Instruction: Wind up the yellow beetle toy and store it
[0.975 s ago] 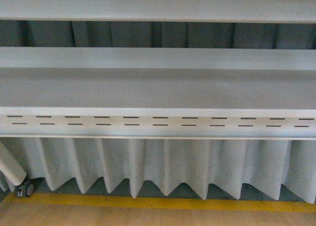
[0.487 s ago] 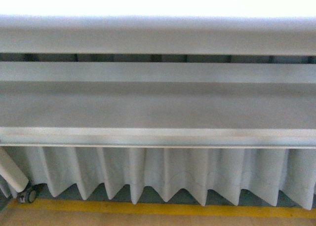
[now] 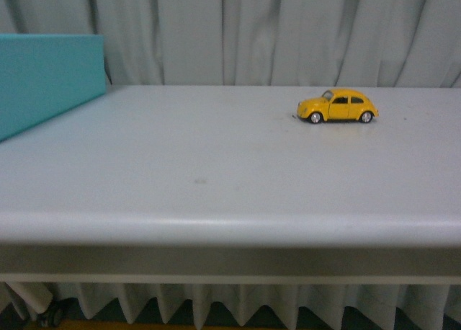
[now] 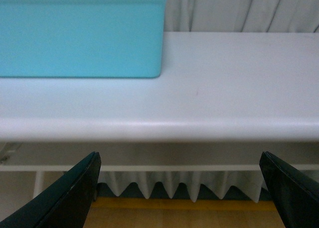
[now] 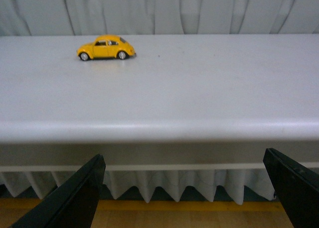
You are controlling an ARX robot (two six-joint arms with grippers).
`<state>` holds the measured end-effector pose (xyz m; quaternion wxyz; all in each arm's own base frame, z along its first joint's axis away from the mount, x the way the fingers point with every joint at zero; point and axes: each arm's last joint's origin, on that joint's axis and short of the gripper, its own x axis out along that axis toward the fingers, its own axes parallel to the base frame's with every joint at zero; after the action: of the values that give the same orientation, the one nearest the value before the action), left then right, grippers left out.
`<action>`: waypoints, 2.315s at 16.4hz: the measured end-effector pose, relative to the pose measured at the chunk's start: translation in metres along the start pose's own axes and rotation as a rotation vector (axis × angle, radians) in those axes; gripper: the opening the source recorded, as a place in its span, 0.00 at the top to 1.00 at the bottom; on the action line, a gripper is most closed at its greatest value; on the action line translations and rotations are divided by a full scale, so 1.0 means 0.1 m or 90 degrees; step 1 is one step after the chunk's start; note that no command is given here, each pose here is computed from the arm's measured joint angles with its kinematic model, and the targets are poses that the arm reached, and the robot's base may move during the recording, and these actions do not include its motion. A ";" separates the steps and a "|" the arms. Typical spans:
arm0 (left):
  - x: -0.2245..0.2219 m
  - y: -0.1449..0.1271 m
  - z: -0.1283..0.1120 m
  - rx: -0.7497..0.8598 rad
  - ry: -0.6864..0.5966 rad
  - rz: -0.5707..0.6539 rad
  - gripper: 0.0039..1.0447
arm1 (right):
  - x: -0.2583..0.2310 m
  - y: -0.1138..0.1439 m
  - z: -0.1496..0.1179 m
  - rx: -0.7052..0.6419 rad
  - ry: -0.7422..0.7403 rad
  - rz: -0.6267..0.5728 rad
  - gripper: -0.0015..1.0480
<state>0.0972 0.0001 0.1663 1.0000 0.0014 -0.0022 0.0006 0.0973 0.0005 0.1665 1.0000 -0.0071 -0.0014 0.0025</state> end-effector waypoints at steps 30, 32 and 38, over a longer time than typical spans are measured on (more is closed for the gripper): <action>0.00 0.00 0.00 0.000 0.000 0.000 0.06 | 0.00 0.00 0.00 0.002 0.000 0.000 0.06; 0.00 0.00 0.00 0.000 0.000 0.000 0.06 | 0.00 0.00 0.00 0.002 -0.001 0.000 0.06; 0.00 0.00 0.00 0.000 0.000 0.000 0.06 | 0.00 0.00 0.00 0.002 -0.001 0.000 0.06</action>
<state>0.0972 0.0001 0.1664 1.0000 0.0014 -0.0024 0.0006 0.0973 0.0005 0.1666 1.0000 -0.0054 -0.0020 0.0025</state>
